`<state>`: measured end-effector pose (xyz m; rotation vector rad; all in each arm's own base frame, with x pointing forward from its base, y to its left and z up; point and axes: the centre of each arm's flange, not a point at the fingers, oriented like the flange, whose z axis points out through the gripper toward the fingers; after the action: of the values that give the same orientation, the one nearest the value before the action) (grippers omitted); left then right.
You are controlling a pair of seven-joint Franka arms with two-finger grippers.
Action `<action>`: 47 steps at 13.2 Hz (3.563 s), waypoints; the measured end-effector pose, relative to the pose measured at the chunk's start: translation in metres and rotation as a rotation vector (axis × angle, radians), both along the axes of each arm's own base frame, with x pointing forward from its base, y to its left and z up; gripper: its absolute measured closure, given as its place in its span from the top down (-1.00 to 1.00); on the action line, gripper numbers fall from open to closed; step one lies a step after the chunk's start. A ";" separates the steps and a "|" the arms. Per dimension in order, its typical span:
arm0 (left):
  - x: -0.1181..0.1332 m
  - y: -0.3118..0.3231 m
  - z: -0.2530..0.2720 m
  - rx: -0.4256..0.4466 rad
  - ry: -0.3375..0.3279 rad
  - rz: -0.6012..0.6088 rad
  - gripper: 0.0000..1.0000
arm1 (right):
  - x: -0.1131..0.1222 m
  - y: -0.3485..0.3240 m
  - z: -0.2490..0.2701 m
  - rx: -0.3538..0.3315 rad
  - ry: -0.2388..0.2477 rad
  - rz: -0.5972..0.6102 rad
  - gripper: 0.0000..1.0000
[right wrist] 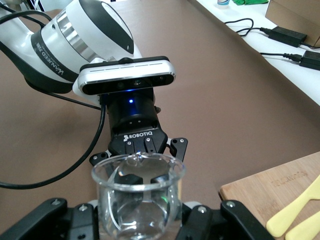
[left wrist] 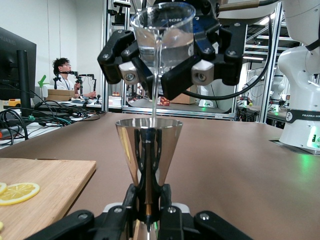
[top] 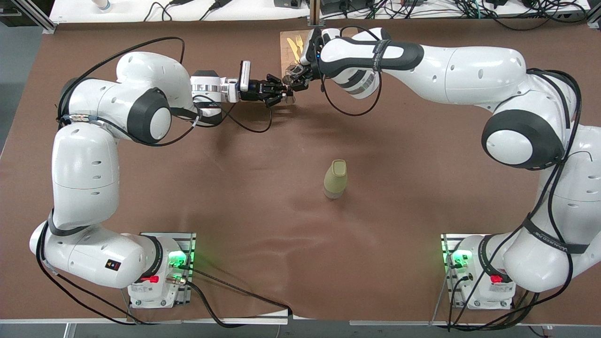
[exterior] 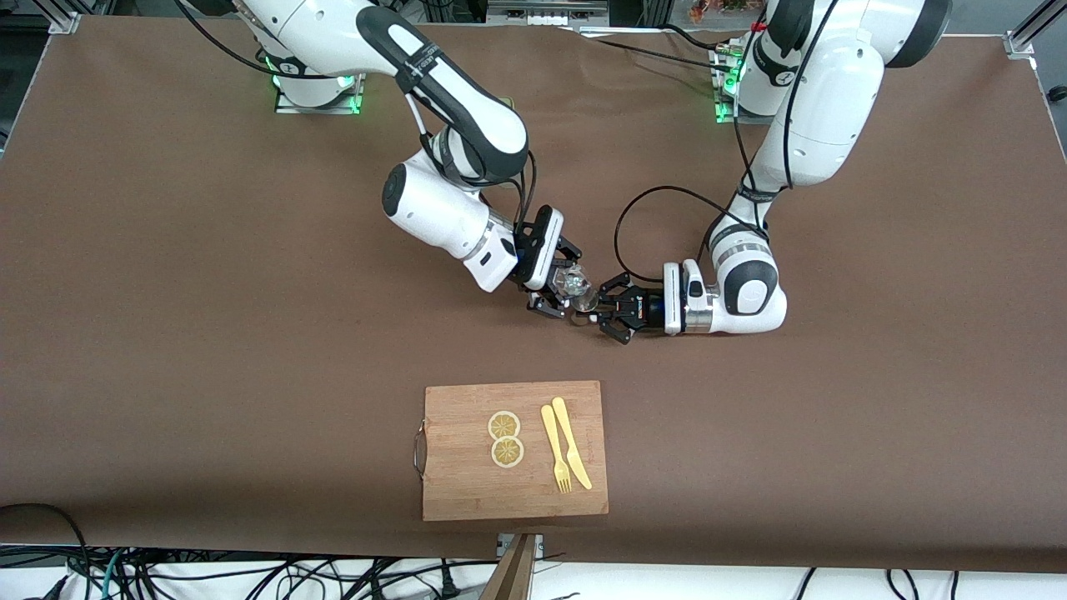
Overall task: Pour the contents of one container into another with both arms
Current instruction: 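Tilt the glass over the jigger with the right gripper, pouring liquid, then carry the glass back with the right gripper while the left gripper returns the jigger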
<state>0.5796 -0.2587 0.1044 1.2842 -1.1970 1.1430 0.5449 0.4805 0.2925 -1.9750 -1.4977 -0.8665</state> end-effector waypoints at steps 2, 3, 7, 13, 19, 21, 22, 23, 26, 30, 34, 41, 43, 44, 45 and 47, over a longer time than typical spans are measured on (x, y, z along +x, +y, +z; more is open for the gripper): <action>0.000 0.000 0.000 -0.001 0.000 -0.001 -0.59 | 0.000 0.000 -0.003 -0.006 0.001 -0.001 -0.74; 0.000 -0.001 0.001 -0.005 0.000 -0.003 -0.59 | 0.000 0.000 -0.004 -0.007 0.001 -0.002 -0.74; 0.000 -0.001 0.002 -0.017 0.001 -0.009 -0.59 | 0.004 -0.003 -0.003 -0.007 -0.001 -0.011 -0.74; 0.000 -0.001 0.003 -0.019 0.001 -0.010 -0.59 | 0.006 -0.003 0.003 0.013 -0.006 -0.054 -0.74; 0.000 -0.001 0.003 -0.019 0.002 -0.010 -0.59 | -0.001 0.010 0.030 0.092 0.000 -0.101 -0.74; 0.000 0.000 0.003 -0.018 0.001 -0.009 -0.59 | 0.003 0.006 0.045 0.116 -0.002 -0.119 -0.74; 0.001 0.001 0.003 -0.017 0.001 -0.007 -0.59 | 0.005 0.002 0.052 0.127 -0.004 -0.131 -0.74; 0.002 0.003 0.003 -0.014 0.000 -0.005 -0.59 | 0.008 -0.002 0.059 0.139 -0.001 -0.142 -0.74; 0.004 0.015 0.005 -0.026 -0.006 -0.024 -0.59 | 0.020 -0.018 0.073 0.188 0.049 -0.167 -0.74; 0.006 0.066 0.003 -0.026 -0.030 -0.084 -0.59 | 0.044 -0.052 0.081 0.225 0.110 -0.113 -0.74; 0.012 0.171 0.003 -0.012 -0.082 -0.092 -0.59 | 0.081 -0.139 0.068 0.338 0.143 0.080 -0.74; -0.026 0.346 -0.001 0.017 -0.113 -0.073 -0.59 | 0.083 -0.339 -0.003 0.464 0.145 0.311 -0.74; -0.043 0.388 -0.003 0.032 -0.113 -0.061 -0.59 | 0.073 -0.386 -0.021 0.476 0.149 0.297 -0.74; -0.052 0.404 -0.003 0.026 -0.108 -0.059 -0.59 | 0.067 -0.406 -0.030 0.465 0.149 0.291 -0.74; -0.061 0.418 -0.004 0.021 -0.103 -0.057 -0.59 | 0.061 -0.423 -0.040 0.457 0.146 0.285 -0.74; -0.078 0.443 -0.008 0.026 -0.089 -0.048 -0.59 | 0.051 -0.449 -0.060 0.442 0.143 0.280 -0.74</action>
<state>0.5016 0.1839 0.0964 1.2284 -1.3058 1.1631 0.5963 0.0319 0.2323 -1.4383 -1.3234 -0.8290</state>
